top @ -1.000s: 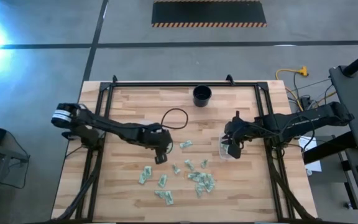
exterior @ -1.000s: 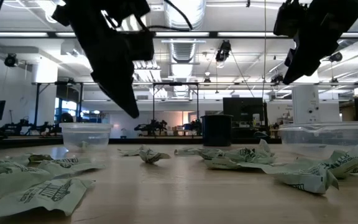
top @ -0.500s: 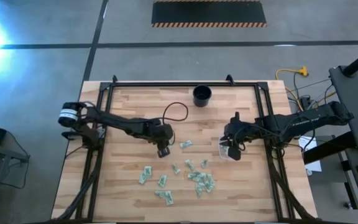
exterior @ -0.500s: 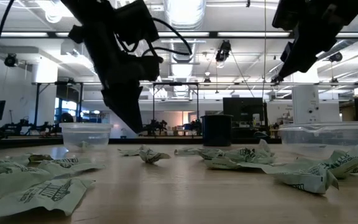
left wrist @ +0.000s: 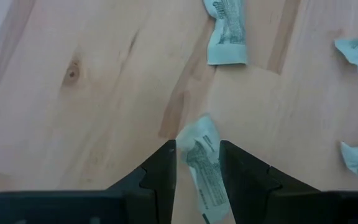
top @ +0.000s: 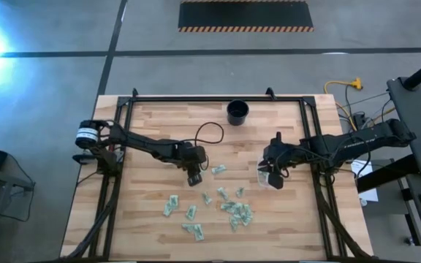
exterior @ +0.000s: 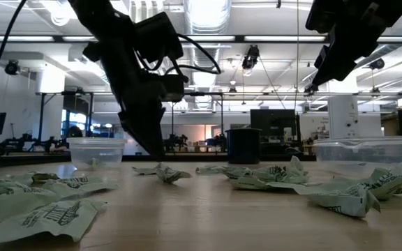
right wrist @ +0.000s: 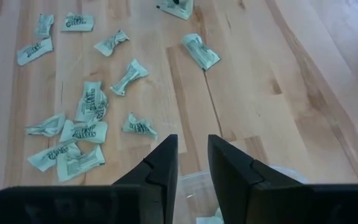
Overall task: Pick and place items into bin
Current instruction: Put the white sweetener packet into the left transparent bin
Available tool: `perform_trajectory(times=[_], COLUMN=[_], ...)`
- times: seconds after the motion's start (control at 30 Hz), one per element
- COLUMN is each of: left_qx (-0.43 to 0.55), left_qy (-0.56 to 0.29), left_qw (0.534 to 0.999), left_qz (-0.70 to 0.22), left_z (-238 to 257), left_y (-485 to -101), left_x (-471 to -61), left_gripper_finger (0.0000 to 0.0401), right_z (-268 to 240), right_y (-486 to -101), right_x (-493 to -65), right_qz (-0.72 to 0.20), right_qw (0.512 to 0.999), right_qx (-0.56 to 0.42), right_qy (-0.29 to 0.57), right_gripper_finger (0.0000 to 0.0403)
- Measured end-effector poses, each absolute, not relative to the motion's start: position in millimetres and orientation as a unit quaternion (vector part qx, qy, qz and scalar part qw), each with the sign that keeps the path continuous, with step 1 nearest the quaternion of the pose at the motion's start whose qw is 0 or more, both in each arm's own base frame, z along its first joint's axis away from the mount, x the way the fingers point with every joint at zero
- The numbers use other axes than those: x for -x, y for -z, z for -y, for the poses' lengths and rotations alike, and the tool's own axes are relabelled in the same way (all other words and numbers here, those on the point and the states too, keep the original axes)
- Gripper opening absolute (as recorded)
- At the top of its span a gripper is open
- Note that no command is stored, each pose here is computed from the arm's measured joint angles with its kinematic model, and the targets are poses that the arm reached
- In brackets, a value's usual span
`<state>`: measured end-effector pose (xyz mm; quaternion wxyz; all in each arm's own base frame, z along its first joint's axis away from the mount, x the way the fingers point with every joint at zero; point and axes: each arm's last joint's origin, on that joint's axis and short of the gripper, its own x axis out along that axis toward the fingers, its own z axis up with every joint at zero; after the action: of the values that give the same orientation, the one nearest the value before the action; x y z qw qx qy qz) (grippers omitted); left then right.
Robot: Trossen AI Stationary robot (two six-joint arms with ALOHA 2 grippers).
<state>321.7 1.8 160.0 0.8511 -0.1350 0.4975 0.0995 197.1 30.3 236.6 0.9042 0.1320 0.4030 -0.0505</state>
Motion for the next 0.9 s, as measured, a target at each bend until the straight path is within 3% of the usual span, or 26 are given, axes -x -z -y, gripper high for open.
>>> perform_trajectory(times=[0.9], left_qx=[0.14], left_qy=[-0.089], left_qw=[0.847], left_qz=[-0.504], left_z=[-0.1], left_y=[-154.2], left_x=[-321.5], left_gripper_finger=[0.0105], right_z=[-30.2], right_y=[-237.1], right_x=[-197.8], right_qz=[-0.399], right_qw=[0.906], right_qx=[-0.129], right_qy=[0.05], right_gripper_finger=[0.0068])
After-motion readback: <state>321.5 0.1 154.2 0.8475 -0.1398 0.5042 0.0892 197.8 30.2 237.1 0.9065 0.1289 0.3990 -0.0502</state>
